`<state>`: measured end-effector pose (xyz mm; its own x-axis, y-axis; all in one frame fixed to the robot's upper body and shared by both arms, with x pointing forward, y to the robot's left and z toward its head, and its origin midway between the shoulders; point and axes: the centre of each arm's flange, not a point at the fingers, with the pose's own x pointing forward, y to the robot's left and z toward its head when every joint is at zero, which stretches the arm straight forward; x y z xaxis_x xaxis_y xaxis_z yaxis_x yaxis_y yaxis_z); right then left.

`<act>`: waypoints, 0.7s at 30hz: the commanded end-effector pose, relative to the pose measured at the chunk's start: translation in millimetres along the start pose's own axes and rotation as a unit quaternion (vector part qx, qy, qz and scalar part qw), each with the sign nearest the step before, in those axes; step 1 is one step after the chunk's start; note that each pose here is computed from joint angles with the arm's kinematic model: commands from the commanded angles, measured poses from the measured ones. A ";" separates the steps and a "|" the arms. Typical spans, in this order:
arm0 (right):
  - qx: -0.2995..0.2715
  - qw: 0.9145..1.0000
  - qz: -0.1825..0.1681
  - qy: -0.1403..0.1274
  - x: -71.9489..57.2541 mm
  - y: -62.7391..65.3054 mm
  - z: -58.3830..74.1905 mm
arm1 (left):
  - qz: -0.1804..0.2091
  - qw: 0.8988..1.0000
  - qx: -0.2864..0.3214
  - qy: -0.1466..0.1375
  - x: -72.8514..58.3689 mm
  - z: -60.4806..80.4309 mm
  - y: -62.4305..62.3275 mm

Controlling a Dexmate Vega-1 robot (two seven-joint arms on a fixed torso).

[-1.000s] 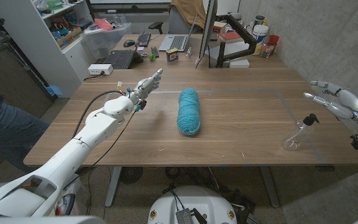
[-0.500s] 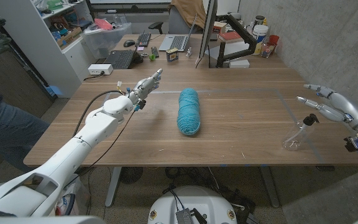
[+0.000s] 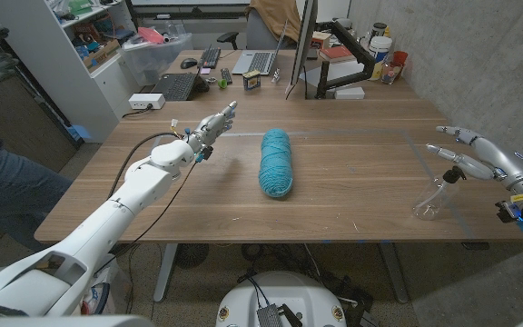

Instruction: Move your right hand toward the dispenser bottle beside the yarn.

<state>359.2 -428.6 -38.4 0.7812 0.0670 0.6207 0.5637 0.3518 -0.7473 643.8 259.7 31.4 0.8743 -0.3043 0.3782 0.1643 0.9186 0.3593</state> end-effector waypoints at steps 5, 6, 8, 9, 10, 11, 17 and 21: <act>-0.019 1.000 0.010 0.003 -1.6 8.4 0.1 | -0.006 1.000 0.005 0.002 0.7 1.0 -3.6; -0.024 1.000 0.010 0.004 -1.7 8.6 0.0 | -0.006 1.000 0.006 0.002 0.6 1.3 -3.6; -0.029 1.000 0.012 0.006 -1.8 8.9 -0.1 | -0.005 1.000 0.007 0.002 0.3 1.5 -3.6; -0.032 0.999 0.013 0.007 -2.0 9.1 0.2 | -0.005 1.000 0.007 0.003 0.1 1.5 -3.5; -0.039 0.999 0.015 0.007 -2.2 9.4 0.6 | -0.006 1.000 0.008 0.003 -0.1 1.4 -3.5; -0.044 0.999 0.017 0.008 -2.3 9.8 1.0 | -0.006 1.000 0.007 0.003 -0.3 1.3 -3.5; -0.059 0.998 0.024 0.012 -2.4 11.9 1.4 | -0.005 1.000 0.006 0.005 -2.0 -0.9 -3.4; -0.062 0.998 0.024 0.017 -2.2 14.6 -2.1 | -0.007 1.000 0.007 0.007 -2.8 -1.3 -4.0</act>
<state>363.0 -424.7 -46.7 0.8047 0.0628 0.5903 0.5557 0.2703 -0.7862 642.6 257.0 30.7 0.8748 -0.3124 0.3703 0.1680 0.9125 0.3731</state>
